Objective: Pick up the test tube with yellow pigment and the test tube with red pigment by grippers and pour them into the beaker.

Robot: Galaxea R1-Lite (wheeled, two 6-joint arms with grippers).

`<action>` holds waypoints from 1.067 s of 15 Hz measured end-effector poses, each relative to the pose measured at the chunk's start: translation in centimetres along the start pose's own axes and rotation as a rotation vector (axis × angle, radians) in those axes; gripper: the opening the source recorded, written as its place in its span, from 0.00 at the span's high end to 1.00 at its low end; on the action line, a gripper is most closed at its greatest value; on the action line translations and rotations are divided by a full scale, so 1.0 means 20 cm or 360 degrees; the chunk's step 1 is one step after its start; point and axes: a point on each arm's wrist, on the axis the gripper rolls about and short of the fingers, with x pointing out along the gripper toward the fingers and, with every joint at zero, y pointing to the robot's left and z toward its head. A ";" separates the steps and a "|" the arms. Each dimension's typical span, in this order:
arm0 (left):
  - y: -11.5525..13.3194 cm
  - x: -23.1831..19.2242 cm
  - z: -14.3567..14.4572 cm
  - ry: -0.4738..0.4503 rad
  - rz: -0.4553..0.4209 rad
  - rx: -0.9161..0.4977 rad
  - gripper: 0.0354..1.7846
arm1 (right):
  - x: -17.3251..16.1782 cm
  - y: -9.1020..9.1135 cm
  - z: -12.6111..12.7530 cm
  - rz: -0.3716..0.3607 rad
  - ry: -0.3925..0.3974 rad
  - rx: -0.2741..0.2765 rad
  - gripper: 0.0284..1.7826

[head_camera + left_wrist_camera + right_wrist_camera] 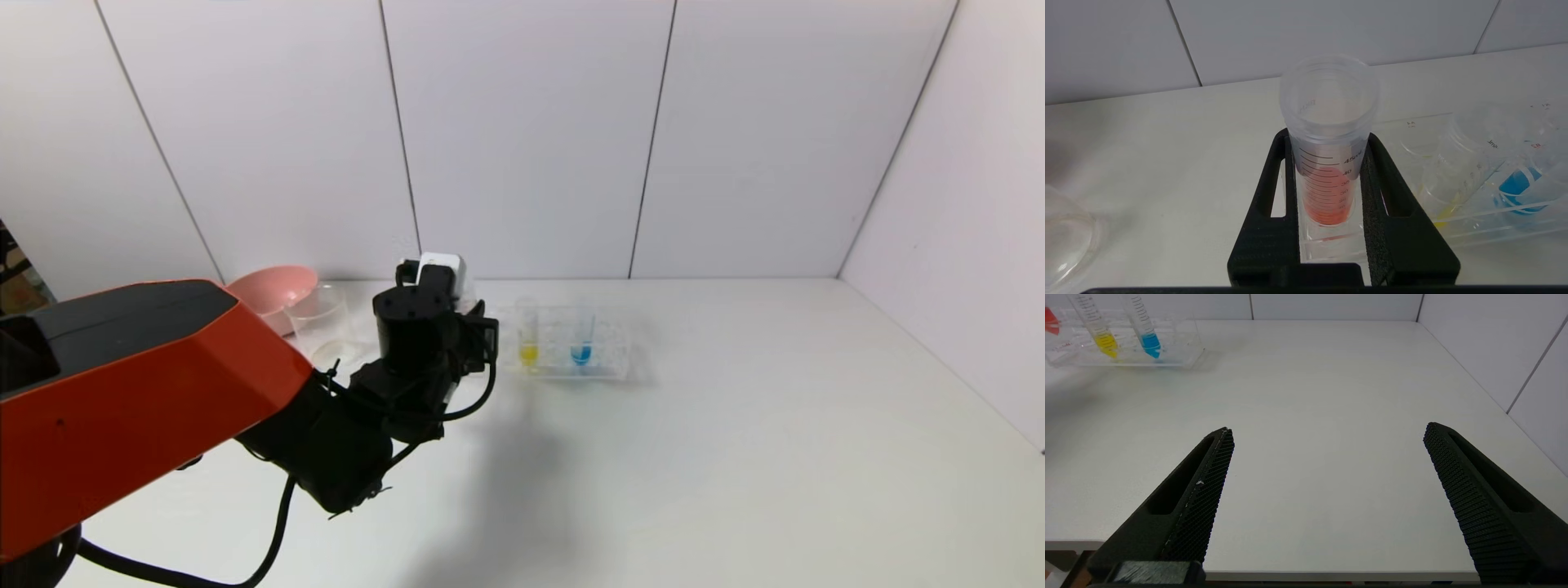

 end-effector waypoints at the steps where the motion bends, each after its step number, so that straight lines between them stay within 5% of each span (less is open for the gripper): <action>1: 0.00 -0.01 0.01 -0.0009 0.0000 -0.0004 0.76 | 0.00 0.00 0.00 -0.0001 0.0001 0.0001 0.05; 16: 0.05 -0.14 0.23 -0.0169 -0.0011 -0.0005 0.76 | 0.00 0.00 0.00 -0.0001 0.0001 0.0000 0.05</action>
